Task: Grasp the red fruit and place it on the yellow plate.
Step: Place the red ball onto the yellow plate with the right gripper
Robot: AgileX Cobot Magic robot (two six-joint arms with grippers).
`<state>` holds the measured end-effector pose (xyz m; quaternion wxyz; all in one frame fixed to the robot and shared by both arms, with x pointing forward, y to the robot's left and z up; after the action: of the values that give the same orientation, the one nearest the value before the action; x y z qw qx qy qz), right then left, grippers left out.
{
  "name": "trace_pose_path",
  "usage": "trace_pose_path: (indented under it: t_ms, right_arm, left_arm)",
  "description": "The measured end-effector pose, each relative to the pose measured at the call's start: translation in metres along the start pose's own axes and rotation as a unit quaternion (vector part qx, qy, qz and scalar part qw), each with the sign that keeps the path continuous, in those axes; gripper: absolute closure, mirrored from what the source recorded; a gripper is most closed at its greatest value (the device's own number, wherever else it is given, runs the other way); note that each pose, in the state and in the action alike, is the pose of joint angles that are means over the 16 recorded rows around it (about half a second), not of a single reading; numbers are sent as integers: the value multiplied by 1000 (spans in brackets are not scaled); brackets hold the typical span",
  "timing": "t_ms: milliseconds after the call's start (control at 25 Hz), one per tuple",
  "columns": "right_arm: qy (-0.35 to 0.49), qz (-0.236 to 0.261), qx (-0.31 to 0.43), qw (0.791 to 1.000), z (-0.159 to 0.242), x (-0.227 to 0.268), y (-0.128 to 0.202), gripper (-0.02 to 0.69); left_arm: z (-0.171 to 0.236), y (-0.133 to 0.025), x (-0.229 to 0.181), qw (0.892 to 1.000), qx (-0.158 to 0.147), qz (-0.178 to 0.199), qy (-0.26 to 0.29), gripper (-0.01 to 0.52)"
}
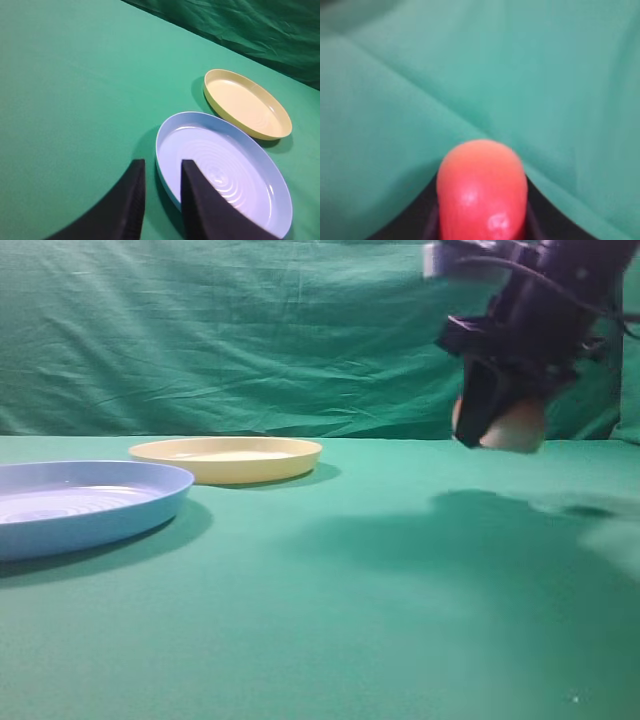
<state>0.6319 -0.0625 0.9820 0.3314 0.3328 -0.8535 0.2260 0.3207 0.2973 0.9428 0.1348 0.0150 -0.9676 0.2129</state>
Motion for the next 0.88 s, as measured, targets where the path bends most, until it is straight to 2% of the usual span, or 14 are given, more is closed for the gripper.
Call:
trace_pose_path:
  t_ms: [120,240,520,720,800,880]
  right_arm:
    - [-30,-4,15,999,-23,-17,12,436]
    - [-46,-9,24,999,-36,-38,23,400]
    - [-46,-16,30,998,-38,-76,32,224]
    - [-52,-14,39,998,-47,-69,31,93]
    - [-57,-13,45,997,-55,-56,30,65]
    - [-60,-13,51,997,-63,-37,28,69]
  left_arm:
    - [0,0,0,1000,0,0,0,357]
    - [0,0,0,1000,0,0,0,357]
    - [0,0,0,1000,0,0,0,357]
    - [0,0,0,1000,0,0,0,357]
    - [0,0,0,1000,0,0,0,357]
    - [0,0,0,1000,0,0,0,357]
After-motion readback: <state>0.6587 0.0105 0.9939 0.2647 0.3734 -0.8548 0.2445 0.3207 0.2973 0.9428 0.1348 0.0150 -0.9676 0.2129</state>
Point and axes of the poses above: a point on each arm's last joint axis where the gripper is mounted, x pointing back along that axis away from the gripper, y along the wrist's bending axis when the last joint is at zero, z = x × y, the point moved 3 cm from there along -x, pointing out along that axis toward the gripper, and after that the axes turned 10 degrees about x, right-handed, at the moved point
